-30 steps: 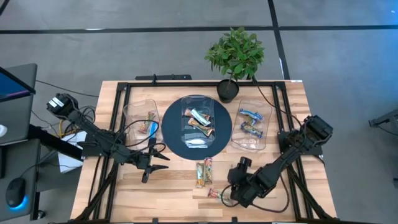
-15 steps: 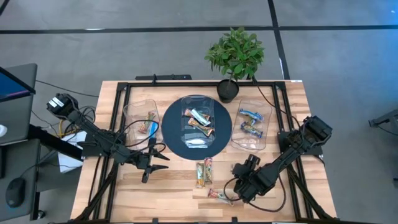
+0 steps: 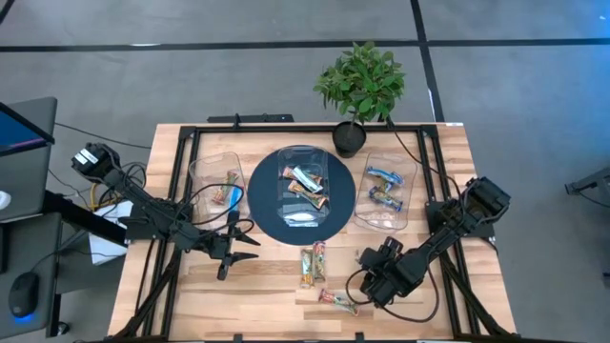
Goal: Pick and place Granola Bars by type
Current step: Put the yellow granola bar into the middle transparent bin
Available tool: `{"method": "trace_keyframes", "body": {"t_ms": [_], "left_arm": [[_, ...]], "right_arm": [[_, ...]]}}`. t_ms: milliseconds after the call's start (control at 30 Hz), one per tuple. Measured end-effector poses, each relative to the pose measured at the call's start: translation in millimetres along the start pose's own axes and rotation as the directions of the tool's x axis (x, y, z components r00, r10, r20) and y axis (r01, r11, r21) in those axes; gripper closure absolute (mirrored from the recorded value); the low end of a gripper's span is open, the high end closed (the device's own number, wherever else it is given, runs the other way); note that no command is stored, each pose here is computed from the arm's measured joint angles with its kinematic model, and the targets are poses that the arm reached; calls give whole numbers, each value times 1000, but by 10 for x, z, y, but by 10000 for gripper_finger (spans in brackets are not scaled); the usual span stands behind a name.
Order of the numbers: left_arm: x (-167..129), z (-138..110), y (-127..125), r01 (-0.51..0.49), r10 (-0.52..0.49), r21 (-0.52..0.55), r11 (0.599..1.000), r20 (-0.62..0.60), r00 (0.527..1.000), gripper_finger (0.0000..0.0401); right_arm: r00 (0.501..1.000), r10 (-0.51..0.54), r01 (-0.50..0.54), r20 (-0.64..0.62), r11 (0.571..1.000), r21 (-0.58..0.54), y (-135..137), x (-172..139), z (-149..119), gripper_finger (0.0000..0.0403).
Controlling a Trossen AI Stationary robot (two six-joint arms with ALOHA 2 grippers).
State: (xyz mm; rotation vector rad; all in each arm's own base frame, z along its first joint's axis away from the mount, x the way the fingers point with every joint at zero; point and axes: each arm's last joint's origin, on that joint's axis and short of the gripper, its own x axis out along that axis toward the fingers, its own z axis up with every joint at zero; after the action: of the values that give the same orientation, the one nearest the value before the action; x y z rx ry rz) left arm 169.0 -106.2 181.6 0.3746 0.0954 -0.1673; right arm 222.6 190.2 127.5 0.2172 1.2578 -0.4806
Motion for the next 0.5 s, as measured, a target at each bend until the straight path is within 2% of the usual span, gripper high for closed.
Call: {"method": "trace_keyframes", "body": {"t_ms": [167,400,500], "left_arm": [[0,0,0,0,0,0,1000,0,1000,260],[0,0,0,0,0,0,1000,0,1000,260],[0,0,0,0,0,0,1000,0,1000,260]], "right_arm": [[1000,29,-28,5,998,-61,26,5,7,188],[998,62,-61,4,995,-77,58,6,12,285],[996,84,-83,10,991,-106,79,6,20,315]]}}
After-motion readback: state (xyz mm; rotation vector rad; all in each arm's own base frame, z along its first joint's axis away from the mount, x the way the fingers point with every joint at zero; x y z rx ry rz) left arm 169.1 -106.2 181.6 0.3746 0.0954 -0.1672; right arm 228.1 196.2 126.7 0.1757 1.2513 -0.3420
